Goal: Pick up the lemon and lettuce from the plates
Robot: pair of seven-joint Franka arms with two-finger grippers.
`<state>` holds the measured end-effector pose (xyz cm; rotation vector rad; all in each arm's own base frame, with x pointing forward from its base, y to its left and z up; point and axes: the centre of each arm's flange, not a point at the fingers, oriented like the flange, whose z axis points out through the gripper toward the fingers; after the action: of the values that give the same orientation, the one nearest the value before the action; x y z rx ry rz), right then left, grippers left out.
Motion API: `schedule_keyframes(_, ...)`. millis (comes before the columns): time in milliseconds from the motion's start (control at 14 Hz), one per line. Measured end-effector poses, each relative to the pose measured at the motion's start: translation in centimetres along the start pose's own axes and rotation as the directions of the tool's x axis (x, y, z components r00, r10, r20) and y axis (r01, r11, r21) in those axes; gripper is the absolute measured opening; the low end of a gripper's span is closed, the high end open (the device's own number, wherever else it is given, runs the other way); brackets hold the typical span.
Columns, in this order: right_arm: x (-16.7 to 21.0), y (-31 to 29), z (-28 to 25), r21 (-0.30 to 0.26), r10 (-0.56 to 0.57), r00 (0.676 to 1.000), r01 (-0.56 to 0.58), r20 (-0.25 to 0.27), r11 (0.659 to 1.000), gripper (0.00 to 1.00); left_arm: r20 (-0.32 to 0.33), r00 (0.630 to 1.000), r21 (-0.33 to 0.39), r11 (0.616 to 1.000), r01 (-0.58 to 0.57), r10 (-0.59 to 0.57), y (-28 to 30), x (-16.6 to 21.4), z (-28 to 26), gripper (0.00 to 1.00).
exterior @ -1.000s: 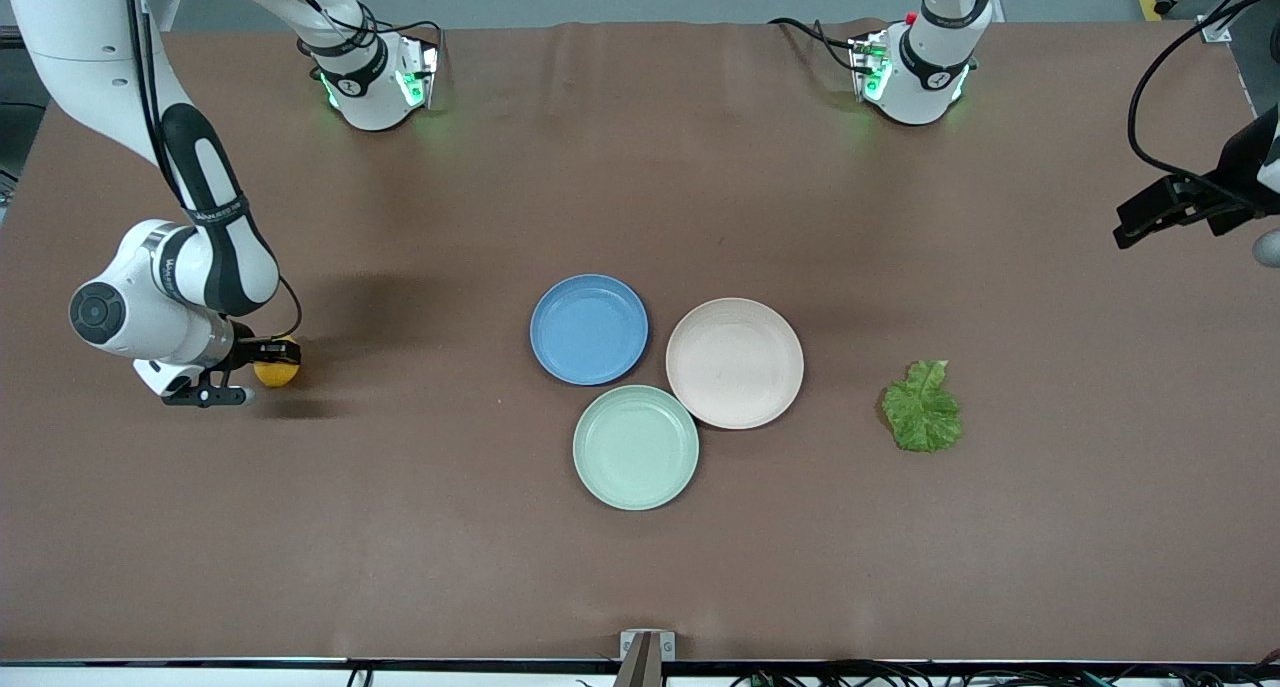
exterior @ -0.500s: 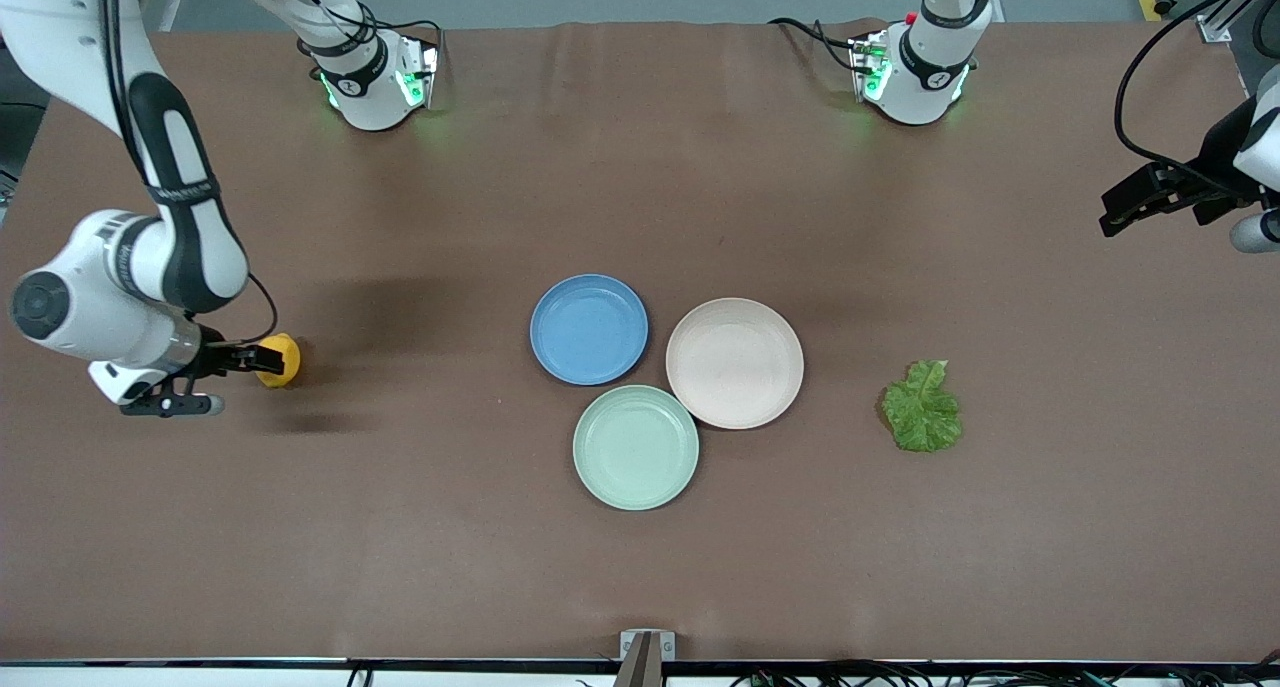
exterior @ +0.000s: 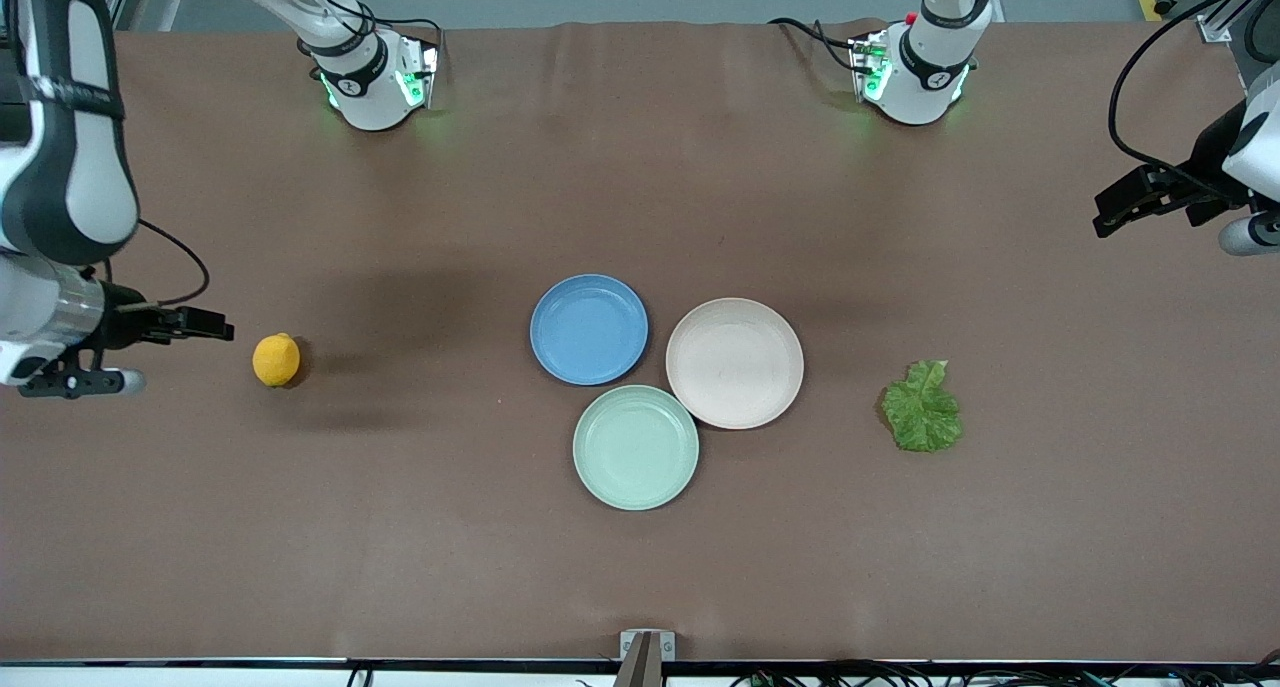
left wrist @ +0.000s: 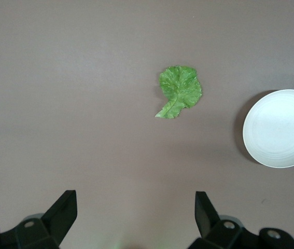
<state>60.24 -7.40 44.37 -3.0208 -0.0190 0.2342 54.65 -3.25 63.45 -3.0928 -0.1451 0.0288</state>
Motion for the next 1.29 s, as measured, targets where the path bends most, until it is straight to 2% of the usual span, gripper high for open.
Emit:
schedule_keyframes(143,-1.6,-2.0,-3.6,-0.003,-0.009,1.0,0.009,-0.013,1.0,1.0,-0.006,1.0,-0.005,1.0,-0.003,0.003,0.2,-0.2,-0.4,1.0)
schedule_keyframes(357,-5.4,-6.3,-9.0,-0.068,-0.005,0.999,0.003,-0.035,0.998,1.0,-0.003,1.0,-0.043,0.999,-0.006,0.006,0.7,-0.4,-0.5,1.0)
schedule_keyframes(714,-10.5,-9.9,-17.5,-0.101,-0.026,0.992,0.013,-0.12,0.995,1.0,-0.002,1.0,-0.045,0.999,-0.007,0.007,0.7,-0.4,-0.5,1.0)
schedule_keyframes(1000,-11.5,-10.8,-22.3,-0.106,-0.042,0.976,0.019,-0.213,0.994,1.0,-0.007,1.0,-0.046,0.998,-0.031,0.03,0.3,-0.4,-0.7,1.0)
schedule_keyframes(1286,-10.1,-11.8,-23.7,-0.094,-0.011,0.967,-0.013,-0.256,0.996,1.0,-0.01,0.999,-0.046,0.998,-0.037,0.036,0.0,-0.4,-0.8,1.0)
